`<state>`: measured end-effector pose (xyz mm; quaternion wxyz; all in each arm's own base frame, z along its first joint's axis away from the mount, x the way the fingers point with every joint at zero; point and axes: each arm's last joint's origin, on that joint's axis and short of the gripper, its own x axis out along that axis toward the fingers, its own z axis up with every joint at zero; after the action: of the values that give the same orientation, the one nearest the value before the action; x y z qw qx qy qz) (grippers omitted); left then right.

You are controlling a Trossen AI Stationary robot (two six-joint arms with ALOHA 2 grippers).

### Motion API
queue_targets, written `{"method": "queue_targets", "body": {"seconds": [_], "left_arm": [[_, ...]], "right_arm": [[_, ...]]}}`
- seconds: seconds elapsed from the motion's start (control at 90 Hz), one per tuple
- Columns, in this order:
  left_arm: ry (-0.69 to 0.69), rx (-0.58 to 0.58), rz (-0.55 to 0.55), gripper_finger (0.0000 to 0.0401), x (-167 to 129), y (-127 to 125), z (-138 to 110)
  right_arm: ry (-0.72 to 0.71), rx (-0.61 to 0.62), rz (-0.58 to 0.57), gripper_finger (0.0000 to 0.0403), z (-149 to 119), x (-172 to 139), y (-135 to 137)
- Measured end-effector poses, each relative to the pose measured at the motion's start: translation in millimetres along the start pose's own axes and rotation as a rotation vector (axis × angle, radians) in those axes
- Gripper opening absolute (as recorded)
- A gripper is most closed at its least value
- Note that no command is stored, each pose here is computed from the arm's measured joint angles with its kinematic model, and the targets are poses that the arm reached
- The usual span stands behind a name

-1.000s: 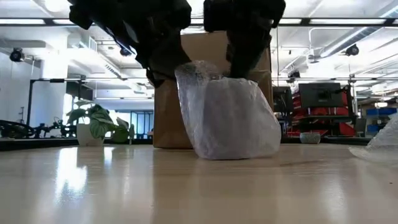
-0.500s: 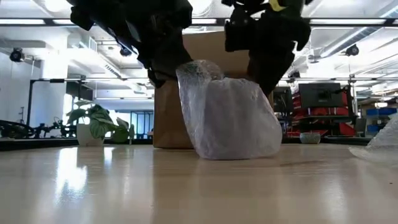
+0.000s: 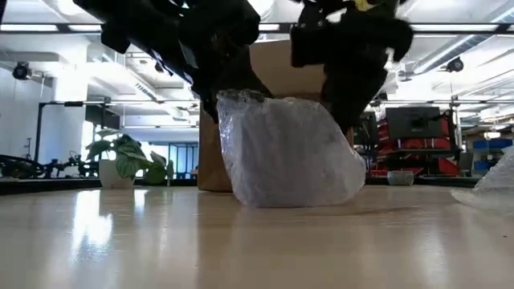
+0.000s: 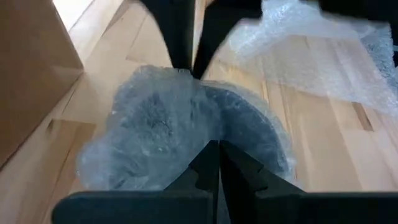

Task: Wrap mug
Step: Wrap the blue cup in bubble wrap

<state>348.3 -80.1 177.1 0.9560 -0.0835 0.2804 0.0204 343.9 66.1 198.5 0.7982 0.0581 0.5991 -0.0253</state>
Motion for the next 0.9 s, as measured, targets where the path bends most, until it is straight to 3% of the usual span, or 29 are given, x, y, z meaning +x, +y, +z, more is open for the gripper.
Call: {"method": "queue_targets", "body": {"seconds": [0.133,0.256,0.356,0.667,0.9], "left_arm": [[0.000,0.000,0.000,0.0000,0,0,0],[0.001,0.000,0.000,0.0000,0,0,0],[0.002,0.000,0.000,0.0000,0,0,0],[0.001,0.000,-0.002,0.0000,-1,0,0],[-0.018,-0.001,-0.010,0.0000,-14,0,9]], "right_arm": [[-0.083,-0.051,0.018,0.0002,11,-34,2],[-0.208,-0.073,0.000,0.0002,21,-40,4],[-0.229,-0.066,0.002,0.0002,27,-27,3],[-0.085,-0.071,-0.036,0.0002,26,33,3],[-0.086,-0.087,-0.034,0.0002,27,43,5]]}}
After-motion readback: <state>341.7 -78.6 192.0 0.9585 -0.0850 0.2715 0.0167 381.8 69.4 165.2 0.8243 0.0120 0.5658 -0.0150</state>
